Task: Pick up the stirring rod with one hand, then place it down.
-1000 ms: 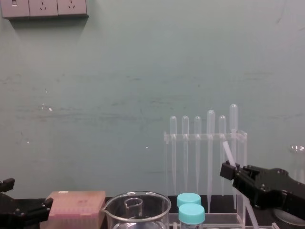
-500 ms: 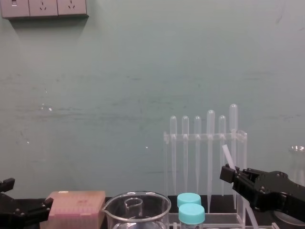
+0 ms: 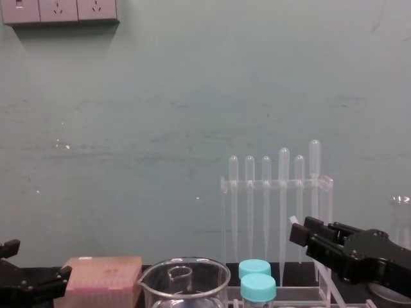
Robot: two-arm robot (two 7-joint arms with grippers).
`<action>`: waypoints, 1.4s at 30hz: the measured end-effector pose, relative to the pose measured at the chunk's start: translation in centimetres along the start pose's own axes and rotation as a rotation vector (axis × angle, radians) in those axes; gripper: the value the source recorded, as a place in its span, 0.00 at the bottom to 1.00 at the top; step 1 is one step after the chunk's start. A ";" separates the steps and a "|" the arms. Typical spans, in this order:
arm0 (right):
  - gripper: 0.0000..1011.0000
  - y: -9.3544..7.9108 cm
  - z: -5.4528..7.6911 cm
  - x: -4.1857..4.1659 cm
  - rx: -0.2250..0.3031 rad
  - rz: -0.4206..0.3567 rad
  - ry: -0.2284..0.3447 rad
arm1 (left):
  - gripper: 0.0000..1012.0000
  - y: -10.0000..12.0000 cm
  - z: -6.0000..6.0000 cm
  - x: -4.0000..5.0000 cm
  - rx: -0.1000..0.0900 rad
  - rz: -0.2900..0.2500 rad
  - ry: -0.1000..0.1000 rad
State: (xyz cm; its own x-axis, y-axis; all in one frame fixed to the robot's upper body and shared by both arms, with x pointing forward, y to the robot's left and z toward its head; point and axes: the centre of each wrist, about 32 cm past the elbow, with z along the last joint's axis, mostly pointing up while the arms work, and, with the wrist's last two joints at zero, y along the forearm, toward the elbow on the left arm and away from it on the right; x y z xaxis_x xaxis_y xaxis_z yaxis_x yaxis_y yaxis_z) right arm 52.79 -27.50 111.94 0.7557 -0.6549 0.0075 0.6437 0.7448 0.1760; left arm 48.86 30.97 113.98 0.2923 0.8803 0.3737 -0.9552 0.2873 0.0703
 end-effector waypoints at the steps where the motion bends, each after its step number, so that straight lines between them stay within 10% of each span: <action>1: 0.37 0.0 0.0 0.00 0.000 0.000 0.000 | 0.99 0.0 0.0 0.00 0.000 0.000 0.000; 23: 0.99 0.1 0.2 -0.03 0.010 -0.002 -0.012 | 0.99 0.0 0.0 0.00 0.000 0.000 0.000; 34: 0.99 -0.4 2.0 -0.50 0.100 -0.163 -0.142 | 0.99 0.0 0.0 0.00 0.000 0.000 0.000; 42: 0.99 -3.3 1.8 -0.42 -0.068 -0.390 -0.101 | 0.99 0.0 0.0 0.00 0.000 0.000 0.000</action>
State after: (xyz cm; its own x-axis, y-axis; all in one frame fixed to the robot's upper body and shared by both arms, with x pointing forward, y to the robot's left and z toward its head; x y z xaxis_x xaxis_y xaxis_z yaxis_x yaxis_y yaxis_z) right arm 50.14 -29.90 113.15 0.4399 -0.8966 0.0503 0.8886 0.4427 0.1197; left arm 48.86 30.97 113.98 0.2923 0.8803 0.3738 -0.9552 0.2873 0.0703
